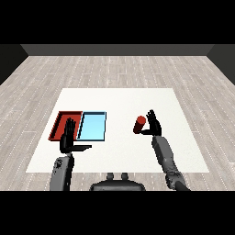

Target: Pick the red can and put it in the red box

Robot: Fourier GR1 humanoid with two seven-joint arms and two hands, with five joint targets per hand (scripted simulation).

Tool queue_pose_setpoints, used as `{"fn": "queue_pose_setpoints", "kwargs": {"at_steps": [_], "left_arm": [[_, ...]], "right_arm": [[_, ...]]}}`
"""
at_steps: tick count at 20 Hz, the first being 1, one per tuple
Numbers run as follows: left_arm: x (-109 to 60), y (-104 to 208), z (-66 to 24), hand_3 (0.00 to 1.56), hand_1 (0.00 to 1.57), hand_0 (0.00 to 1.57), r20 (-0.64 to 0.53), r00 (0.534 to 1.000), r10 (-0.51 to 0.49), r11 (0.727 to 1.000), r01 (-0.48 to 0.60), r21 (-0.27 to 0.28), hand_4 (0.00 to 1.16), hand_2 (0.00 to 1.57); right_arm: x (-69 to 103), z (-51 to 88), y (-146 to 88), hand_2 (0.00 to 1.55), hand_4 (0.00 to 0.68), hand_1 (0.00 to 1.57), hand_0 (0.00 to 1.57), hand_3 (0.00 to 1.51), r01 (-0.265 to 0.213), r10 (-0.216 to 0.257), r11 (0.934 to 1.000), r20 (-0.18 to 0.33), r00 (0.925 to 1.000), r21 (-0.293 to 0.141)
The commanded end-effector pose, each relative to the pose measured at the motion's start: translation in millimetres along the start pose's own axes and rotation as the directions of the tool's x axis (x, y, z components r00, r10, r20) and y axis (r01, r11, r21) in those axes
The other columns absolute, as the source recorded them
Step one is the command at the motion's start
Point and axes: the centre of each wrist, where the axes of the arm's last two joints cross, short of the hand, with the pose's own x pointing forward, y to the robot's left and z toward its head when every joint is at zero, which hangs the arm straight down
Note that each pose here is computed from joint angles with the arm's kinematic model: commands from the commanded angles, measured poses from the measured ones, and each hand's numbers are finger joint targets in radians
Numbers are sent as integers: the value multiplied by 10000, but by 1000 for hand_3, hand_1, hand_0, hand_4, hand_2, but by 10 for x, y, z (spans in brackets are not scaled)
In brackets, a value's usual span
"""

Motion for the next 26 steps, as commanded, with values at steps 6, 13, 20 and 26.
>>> {"fn": "queue_pose_setpoints", "kwargs": {"at_steps": [6, 13, 20, 26], "left_arm": [[76, 99, -179, 0, 0, 0, 258, 9996, -105, 9999, 106, -29, 0, 0], [-25, -43, 129, 0, 0, 0, -52, 10000, 14, 10000, -13, 81, 0, 0], [1, 8, 28, 0, 0, 0, -31, 10000, 50, 9996, -50, 264, 0, 0], [-99, -43, 49, 0, 0, 0, 179, 9998, -86, 9999, 84, 122, 0, 0]], "right_arm": [[-111, 2, -102, 0, 0, 0, 0, 0, 275, -274, 9996, 69, 9996, -87], [5, -294, 94, 0, 0, 0, 0, 0, 428, -432, 9989, -271, 9987, -169], [-271, -41, 4, 0, 0, 0, 0, 0, 347, -348, 9994, -257, 9991, -57], [-154, -226, 149, 0, 0, 0, 0, 0, 374, -378, 9993, -494, 9981, -96]]}}
